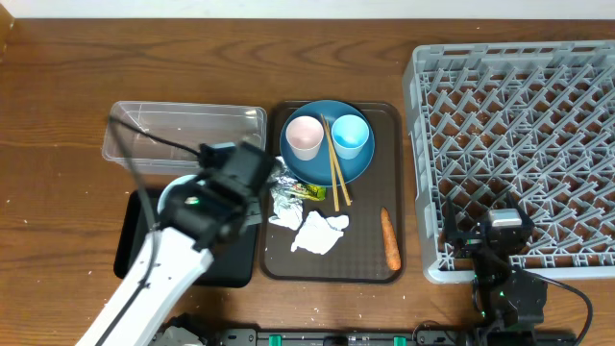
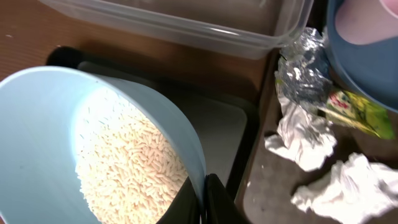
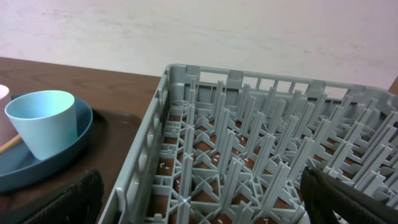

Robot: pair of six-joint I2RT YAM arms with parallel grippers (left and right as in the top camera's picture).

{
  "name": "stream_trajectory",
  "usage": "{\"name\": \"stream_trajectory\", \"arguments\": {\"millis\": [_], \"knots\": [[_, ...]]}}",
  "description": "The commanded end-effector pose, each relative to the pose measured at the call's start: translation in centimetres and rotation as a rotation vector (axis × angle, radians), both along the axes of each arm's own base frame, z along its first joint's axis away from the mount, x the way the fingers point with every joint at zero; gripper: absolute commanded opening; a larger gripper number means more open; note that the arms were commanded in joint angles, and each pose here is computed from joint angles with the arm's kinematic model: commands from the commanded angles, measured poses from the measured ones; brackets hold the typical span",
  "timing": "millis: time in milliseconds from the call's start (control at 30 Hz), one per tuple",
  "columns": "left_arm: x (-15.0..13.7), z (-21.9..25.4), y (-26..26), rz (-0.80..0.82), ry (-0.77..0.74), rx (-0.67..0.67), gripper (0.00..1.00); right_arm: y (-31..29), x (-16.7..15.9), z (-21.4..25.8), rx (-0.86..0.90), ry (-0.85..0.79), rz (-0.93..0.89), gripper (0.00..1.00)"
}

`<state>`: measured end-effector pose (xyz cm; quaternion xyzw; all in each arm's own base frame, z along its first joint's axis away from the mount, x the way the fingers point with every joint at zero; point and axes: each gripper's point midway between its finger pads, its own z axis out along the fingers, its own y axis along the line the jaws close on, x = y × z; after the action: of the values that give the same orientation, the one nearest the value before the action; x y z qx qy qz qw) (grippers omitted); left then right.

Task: Sort waste into correct bins and load items into the dishwasher rack
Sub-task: 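Carry the rice bowl left over the black tray, then tilt the bowl with the left gripper to pour rice onto the black tray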

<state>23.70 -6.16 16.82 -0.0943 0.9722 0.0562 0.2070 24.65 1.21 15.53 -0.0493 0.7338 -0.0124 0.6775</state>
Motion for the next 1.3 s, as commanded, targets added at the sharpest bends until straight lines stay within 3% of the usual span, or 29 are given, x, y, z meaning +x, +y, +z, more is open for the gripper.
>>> {"name": "stream_trajectory", "arguments": {"millis": [0,400,633,967,1267], "knots": [[-0.4,0.7,-0.4,-0.14,0.036,-0.107,0.06,-0.4,0.0,-0.1,-0.007,0.005,-0.02,0.99],[-0.8,2.1,-0.4,-0.273,0.049,-0.551,0.06,-0.4,0.0,-0.1,-0.007,0.005,-0.02,0.99],[-0.6,3.2,0.8,-0.212,-0.008,-0.705,0.06,-0.4,0.0,-0.1,-0.007,0.005,-0.02,0.99],[-0.8,2.4,4.6,-0.069,-0.075,-0.718,0.06,-0.4,0.0,-0.1,-0.007,0.005,-0.02,0.99],[-1.5,1.2,3.4,-0.064,-0.056,-0.808,0.06,-0.4,0.0,-0.1,-0.007,0.005,-0.02,0.99]]}}
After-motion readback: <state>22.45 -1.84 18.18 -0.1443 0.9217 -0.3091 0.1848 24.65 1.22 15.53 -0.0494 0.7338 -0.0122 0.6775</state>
